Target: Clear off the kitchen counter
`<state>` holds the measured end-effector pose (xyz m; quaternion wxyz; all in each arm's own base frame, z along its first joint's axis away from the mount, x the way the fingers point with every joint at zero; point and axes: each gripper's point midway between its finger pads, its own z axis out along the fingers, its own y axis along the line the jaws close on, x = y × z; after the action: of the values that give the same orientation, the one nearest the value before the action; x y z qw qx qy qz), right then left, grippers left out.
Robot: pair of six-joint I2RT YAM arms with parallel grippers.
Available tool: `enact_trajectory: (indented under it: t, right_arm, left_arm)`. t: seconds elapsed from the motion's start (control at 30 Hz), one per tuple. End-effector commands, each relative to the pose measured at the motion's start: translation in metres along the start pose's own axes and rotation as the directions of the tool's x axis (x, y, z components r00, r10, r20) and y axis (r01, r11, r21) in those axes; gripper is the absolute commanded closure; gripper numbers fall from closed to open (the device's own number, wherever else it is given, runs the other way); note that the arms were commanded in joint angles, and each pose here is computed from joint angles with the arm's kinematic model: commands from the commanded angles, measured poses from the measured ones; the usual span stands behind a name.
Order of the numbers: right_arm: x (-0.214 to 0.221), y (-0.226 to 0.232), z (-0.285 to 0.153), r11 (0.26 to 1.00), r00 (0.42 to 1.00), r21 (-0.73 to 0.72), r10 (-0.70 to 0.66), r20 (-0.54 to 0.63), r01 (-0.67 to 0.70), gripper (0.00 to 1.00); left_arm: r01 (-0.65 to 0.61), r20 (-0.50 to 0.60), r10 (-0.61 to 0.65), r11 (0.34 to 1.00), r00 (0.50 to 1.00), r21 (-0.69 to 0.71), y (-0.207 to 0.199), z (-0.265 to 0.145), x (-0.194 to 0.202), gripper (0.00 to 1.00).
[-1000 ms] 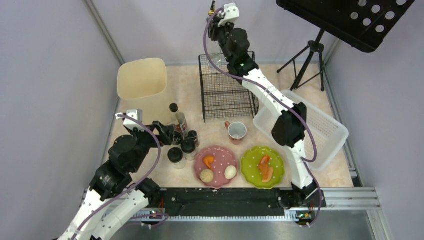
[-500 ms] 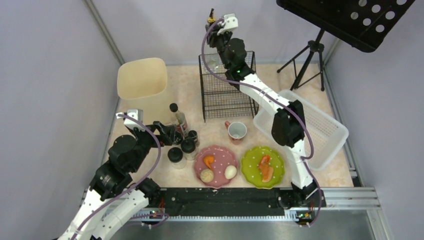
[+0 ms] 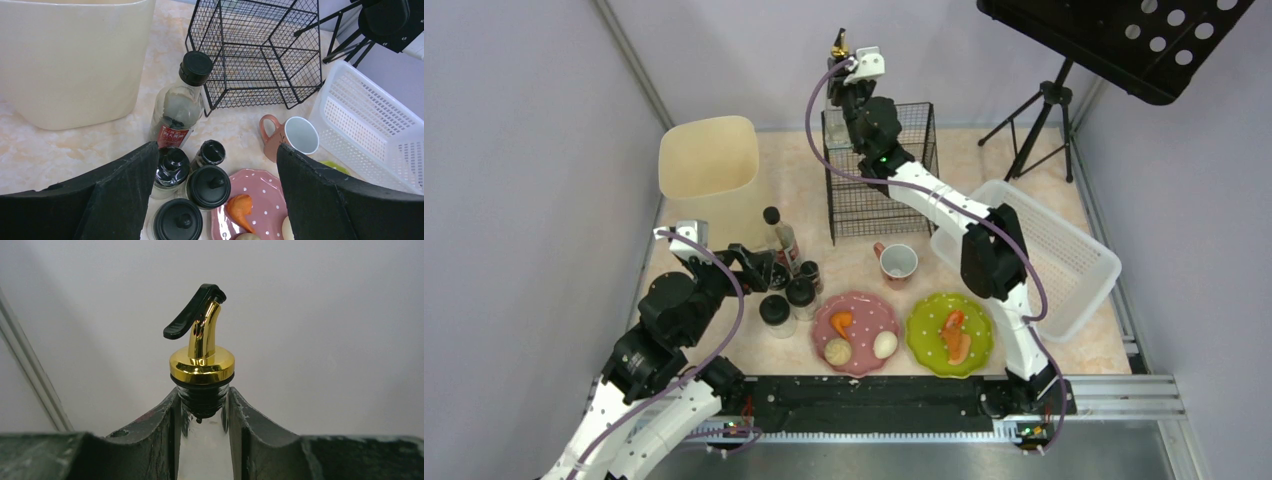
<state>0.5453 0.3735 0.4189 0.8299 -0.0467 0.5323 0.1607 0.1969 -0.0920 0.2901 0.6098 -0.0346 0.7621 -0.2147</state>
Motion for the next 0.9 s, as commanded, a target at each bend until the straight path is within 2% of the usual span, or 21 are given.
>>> enact_trajectory:
  t: [0.0, 0.43, 0.87]
  right_arm:
    - [-0.055, -0.002, -0.002, 0.996, 0.984, 0.073, 0.031, 0.177, -0.045, 1.0]
    - [-0.002, -0.003, -0.012, 0.992, 0.995, 0.124, 0.005, 0.102, -0.017, 1.0]
    - [0.033, -0.006, -0.021, 0.991, 0.999, 0.137, -0.013, 0.046, 0.006, 1.0]
  left_arm:
    - [0.015, 0.034, -0.015, 1.0, 0.999, 0.014, -0.003, 0.0, -0.007, 0.08]
    - [0.013, 0.032, -0.014, 1.0, 0.999, 0.017, -0.004, 0.0, -0.007, 0.08]
    - [0.013, 0.027, -0.014, 1.0, 1.0, 0.018, -0.005, 0.001, -0.007, 0.08]
